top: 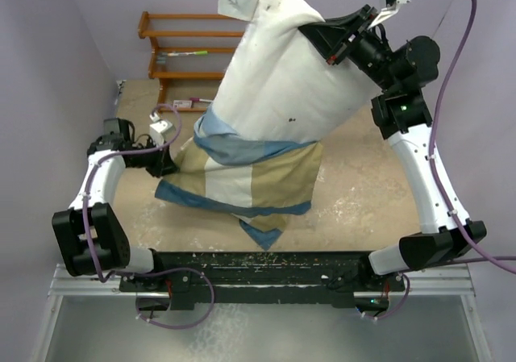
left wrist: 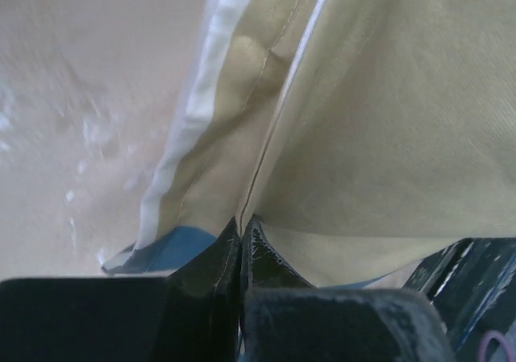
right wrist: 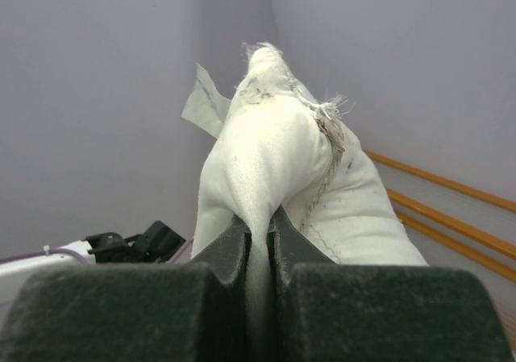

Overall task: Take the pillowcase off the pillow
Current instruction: Remove the pillow from the pillowcase.

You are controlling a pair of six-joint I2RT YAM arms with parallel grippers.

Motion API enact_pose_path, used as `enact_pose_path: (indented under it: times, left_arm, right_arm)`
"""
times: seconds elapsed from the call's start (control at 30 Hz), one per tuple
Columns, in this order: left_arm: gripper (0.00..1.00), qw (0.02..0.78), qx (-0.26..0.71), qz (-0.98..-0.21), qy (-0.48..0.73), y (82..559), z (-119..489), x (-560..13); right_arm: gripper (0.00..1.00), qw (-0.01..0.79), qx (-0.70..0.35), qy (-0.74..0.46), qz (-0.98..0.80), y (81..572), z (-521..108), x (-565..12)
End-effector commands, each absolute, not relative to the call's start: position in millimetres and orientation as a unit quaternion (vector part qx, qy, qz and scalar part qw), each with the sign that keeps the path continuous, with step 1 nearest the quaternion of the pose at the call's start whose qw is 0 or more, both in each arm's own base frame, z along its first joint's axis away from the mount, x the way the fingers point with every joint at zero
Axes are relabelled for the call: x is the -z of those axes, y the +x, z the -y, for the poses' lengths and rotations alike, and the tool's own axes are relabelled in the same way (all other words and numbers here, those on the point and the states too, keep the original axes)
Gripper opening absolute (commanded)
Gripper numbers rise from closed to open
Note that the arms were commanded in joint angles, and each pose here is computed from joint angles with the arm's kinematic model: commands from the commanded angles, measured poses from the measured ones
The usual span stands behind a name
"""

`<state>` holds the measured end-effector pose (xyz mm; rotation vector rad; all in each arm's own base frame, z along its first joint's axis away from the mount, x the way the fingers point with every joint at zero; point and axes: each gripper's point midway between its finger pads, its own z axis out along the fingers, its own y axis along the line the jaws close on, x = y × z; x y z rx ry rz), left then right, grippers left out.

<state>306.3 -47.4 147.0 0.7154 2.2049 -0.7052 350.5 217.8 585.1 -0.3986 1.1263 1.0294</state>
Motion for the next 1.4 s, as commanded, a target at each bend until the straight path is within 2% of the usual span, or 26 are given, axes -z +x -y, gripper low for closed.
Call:
enact_pose_path:
  times: [0.0, 0.2, 0.3, 0.33, 0.4, 0.43, 0.47, 0.5, 0.63, 0.73, 0.8, 0.87, 1.0, 1.1, 1.13, 1.23, 1.37]
  left_arm:
    - [0.00, 0.276, 0.104, -0.900, 0.320, 278.7, -23.7, -78.2]
    - [0.00, 0.255, -0.040, -0.924, 0.282, 265.6, -115.3, -42.1]
    - [0.00, 0.284, -0.048, -0.920, 0.267, 269.3, -132.6, -55.5]
    - [0.08, 0.294, -0.037, -0.916, 0.271, 270.7, -130.3, -63.6]
    - [0.36, 0.318, 0.006, -0.903, 0.288, 271.9, -114.2, -87.3]
    - [0.56, 0.339, 0.030, -0.890, 0.303, 274.4, -103.0, -108.7]
    - [0.81, 0.359, 0.067, -0.875, 0.318, 273.1, -86.0, -132.4]
    - [0.98, 0.383, 0.097, -0.856, 0.334, 273.2, -70.3, -162.2]
    - [1.00, 0.485, 0.236, -0.764, 0.354, 270.9, -5.4, -299.9]
    - [1.00, 0.540, 0.281, -0.708, 0.358, 282.4, 33.5, -397.5]
    - [1.00, 0.561, 0.313, -0.647, 0.411, 273.0, 75.5, -440.3]
    - [1.00, 0.571, 0.370, -0.615, 0.400, 277.4, 94.8, -469.0]
    - [1.00, 0.596, 0.419, -0.566, 0.386, 281.8, 107.9, -503.6]
    - [1.00, 0.587, 0.440, -0.539, 0.414, 283.8, 139.6, -506.3]
    - [1.00, 0.573, 0.447, -0.554, 0.406, 287.1, 152.0, -496.9]
    - [1.00, 0.612, 0.377, -0.544, 0.433, 299.4, 174.3, -495.8]
    - [1.00, 0.630, 0.353, -0.551, 0.418, 322.8, 171.9, -500.3]
  right_arm:
    - [0.00, 0.819, -0.441, -0.144, -0.338, 288.3, -157.7, -697.8]
    - [0.00, 0.833, -0.430, -0.128, -0.325, 279.7, -127.6, -707.5]
    - [0.00, 0.832, -0.434, -0.120, -0.324, 282.0, -120.7, -706.3]
    - [0.00, 0.831, -0.436, -0.115, -0.326, 284.9, -119.2, -705.0]
    - [0.00, 0.828, -0.440, -0.114, -0.329, 288.7, -119.9, -702.8]
    - [0.00, 0.826, -0.443, -0.116, -0.330, 290.4, -120.9, -702.1]
    - [0.00, 0.830, -0.441, -0.120, -0.321, 289.2, -120.7, -706.2]
    - [0.00, 0.824, -0.445, -0.135, -0.323, 288.2, -127.1, -706.9]
    - [0.00, 0.789, -0.470, -0.193, -0.346, 298.1, -172.3, -692.0]
    - [0.00, 0.760, -0.477, -0.247, -0.366, 298.0, -217.6, -673.8]
    - [0.00, 0.737, -0.493, -0.268, -0.378, 298.4, -238.8, -661.4]
    - [0.00, 0.715, -0.502, -0.289, -0.392, 299.7, -259.5, -646.8]
    - [0.00, 0.689, -0.505, -0.311, -0.416, 301.6, -293.5, -621.3]
    - [0.00, 0.681, -0.513, -0.309, -0.421, 305.0, -306.7, -612.9]
    - [0.00, 0.680, -0.516, -0.308, -0.419, 306.2, -311.0, -614.0]
    - [0.00, 0.675, -0.533, -0.313, -0.403, 299.4, -323.7, -627.8]
    - [0.00, 0.678, -0.551, -0.314, -0.371, 286.2, -332.8, -653.9]
